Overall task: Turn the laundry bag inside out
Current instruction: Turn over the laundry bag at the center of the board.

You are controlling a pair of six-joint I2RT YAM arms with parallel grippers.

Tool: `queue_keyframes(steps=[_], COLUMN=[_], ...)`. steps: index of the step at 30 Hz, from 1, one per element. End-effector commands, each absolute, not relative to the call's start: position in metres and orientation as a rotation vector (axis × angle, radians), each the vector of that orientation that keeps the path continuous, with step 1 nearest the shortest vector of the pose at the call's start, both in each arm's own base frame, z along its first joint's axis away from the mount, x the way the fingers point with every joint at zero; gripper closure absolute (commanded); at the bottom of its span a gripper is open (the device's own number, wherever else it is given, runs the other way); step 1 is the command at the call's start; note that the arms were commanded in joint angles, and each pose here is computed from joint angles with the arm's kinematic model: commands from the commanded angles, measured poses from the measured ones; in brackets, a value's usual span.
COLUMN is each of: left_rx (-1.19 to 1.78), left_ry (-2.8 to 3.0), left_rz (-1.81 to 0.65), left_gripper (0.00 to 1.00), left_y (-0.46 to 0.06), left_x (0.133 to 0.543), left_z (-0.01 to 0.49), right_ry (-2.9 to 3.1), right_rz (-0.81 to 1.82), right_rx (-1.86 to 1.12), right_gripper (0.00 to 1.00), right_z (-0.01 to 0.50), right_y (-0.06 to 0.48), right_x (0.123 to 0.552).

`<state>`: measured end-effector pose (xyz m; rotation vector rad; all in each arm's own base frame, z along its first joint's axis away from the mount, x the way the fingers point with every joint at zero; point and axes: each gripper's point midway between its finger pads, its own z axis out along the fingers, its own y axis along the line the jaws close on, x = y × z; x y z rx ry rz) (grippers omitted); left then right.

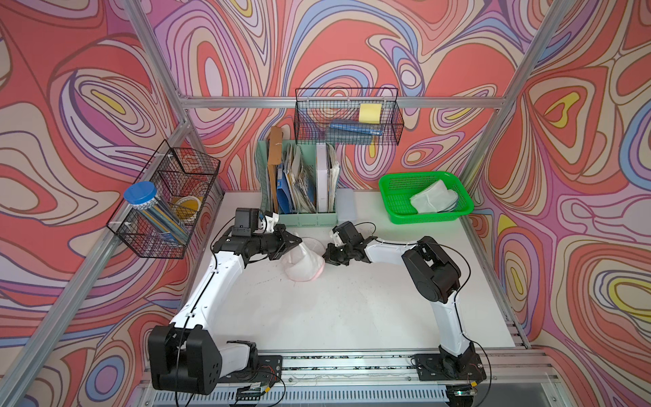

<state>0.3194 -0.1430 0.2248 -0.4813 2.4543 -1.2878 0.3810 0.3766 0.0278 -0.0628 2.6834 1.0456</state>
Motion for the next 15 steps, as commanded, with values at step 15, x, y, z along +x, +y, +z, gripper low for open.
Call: queue_keyframes(steps=[15], left_rx=[-0.635], left_ry=[2.618], left_rz=[-0.801], left_gripper=[1.0], left_y=[-0.091], left_x=[0.335], left_z=[0.145], right_ry=[2.571], right_rz=[0.39], right_rx=[-0.122], right_gripper=[1.0], right_z=[0.173], right_y=[0.226], right_x=[0.384])
